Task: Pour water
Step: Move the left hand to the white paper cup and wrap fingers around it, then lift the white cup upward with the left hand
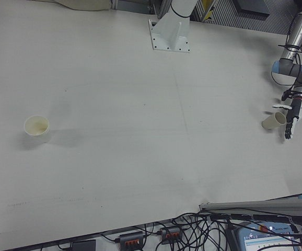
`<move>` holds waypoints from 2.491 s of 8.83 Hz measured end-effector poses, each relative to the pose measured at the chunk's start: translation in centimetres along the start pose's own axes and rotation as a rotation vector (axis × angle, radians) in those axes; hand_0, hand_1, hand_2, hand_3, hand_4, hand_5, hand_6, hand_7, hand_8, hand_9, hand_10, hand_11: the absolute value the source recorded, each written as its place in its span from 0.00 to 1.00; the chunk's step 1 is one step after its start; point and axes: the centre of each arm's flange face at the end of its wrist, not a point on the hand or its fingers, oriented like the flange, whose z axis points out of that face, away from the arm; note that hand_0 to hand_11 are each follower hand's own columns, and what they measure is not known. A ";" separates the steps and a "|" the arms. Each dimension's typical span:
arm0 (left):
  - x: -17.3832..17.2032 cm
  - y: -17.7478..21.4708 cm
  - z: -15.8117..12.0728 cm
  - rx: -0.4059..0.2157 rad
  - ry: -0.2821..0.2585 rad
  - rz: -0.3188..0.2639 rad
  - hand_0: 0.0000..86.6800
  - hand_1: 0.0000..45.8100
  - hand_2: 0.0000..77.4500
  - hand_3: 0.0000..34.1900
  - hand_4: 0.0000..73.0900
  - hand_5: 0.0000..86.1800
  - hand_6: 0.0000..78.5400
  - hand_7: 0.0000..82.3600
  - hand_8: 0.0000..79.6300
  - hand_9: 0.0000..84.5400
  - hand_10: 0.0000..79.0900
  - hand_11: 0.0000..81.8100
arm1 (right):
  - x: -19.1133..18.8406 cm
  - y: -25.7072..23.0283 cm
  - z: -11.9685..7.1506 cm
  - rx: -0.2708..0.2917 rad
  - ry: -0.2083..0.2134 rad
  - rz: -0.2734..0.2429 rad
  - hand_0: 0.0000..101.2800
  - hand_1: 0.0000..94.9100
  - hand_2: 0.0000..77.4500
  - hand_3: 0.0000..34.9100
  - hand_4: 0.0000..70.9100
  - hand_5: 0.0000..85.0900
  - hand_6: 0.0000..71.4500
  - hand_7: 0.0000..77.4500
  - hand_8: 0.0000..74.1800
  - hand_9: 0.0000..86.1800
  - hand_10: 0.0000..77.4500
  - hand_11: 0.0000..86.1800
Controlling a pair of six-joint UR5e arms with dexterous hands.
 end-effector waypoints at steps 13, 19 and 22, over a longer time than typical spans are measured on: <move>-2.1 2.3 4.3 -0.008 -0.044 -0.076 0.64 0.65 0.36 0.01 0.27 0.08 0.00 0.01 0.00 0.01 0.01 0.05 | 0.1 -0.1 0.0 0.001 0.000 0.000 0.46 0.15 0.15 0.21 0.04 0.01 0.01 0.01 0.01 0.01 0.01 0.01; -1.8 2.4 4.0 0.058 -0.076 -0.189 0.63 0.54 0.51 0.00 0.51 0.49 0.00 0.03 0.01 0.01 0.06 0.11 | 0.1 0.1 0.1 -0.001 0.000 0.001 0.46 0.14 0.15 0.20 0.04 0.01 0.01 0.01 0.01 0.01 0.01 0.01; 1.9 7.3 6.7 0.046 -0.047 -0.284 0.63 0.54 0.51 0.08 0.48 0.52 0.00 0.03 0.00 0.01 0.00 0.09 | 5.6 0.0 1.9 0.008 0.037 0.003 0.46 0.16 0.20 0.17 0.05 0.01 0.01 0.01 0.01 0.01 0.00 0.01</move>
